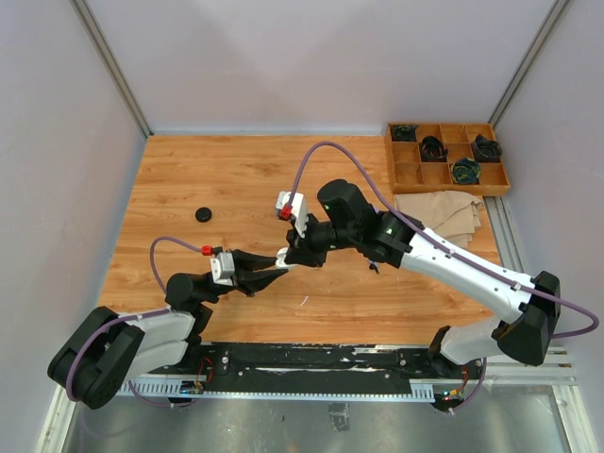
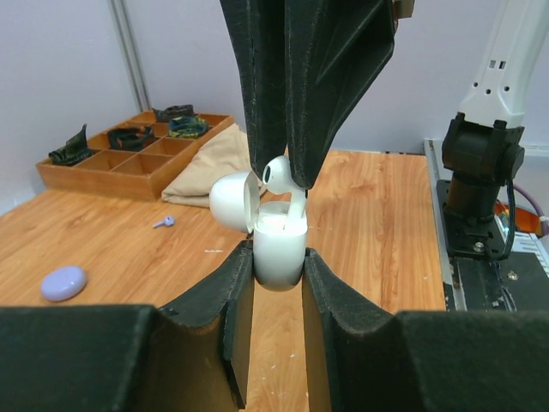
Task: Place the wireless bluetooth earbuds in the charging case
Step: Adjust the earbud with the charging case.
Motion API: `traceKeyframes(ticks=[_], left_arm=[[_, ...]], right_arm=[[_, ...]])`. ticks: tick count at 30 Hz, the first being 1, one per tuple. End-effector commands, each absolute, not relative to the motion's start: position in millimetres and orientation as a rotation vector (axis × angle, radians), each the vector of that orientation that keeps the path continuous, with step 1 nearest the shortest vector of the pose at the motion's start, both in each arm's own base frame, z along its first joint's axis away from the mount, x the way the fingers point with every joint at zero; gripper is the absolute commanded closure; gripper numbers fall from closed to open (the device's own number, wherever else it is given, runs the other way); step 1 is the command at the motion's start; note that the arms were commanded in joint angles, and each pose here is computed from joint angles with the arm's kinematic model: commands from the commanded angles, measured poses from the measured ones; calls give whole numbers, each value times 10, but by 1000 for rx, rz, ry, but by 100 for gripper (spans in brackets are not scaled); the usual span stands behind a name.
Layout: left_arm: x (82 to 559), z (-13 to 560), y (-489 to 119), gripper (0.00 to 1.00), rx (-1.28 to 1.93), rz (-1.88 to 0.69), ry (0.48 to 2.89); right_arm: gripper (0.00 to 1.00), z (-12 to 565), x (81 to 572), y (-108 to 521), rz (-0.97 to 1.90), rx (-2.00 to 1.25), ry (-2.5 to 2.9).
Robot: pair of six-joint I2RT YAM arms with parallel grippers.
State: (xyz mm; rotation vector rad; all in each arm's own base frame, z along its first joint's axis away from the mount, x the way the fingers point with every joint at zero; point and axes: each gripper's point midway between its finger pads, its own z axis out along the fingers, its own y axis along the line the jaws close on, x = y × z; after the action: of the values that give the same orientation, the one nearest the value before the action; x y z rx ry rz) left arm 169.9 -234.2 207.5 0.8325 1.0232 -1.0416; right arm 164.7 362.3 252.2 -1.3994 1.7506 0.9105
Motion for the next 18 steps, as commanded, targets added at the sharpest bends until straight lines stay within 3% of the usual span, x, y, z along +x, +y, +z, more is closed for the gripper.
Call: traceKeyframes(ticks=[1, 18], left_arm=[[1607, 2198, -2306, 100, 847, -1026, 934], [1604, 2188, -2321, 100, 852, -1039, 937]], right_arm=[[90, 2366, 1567, 3656, 915, -1478, 1744], [64, 2544, 1535, 3726, 938, -1508, 1675]])
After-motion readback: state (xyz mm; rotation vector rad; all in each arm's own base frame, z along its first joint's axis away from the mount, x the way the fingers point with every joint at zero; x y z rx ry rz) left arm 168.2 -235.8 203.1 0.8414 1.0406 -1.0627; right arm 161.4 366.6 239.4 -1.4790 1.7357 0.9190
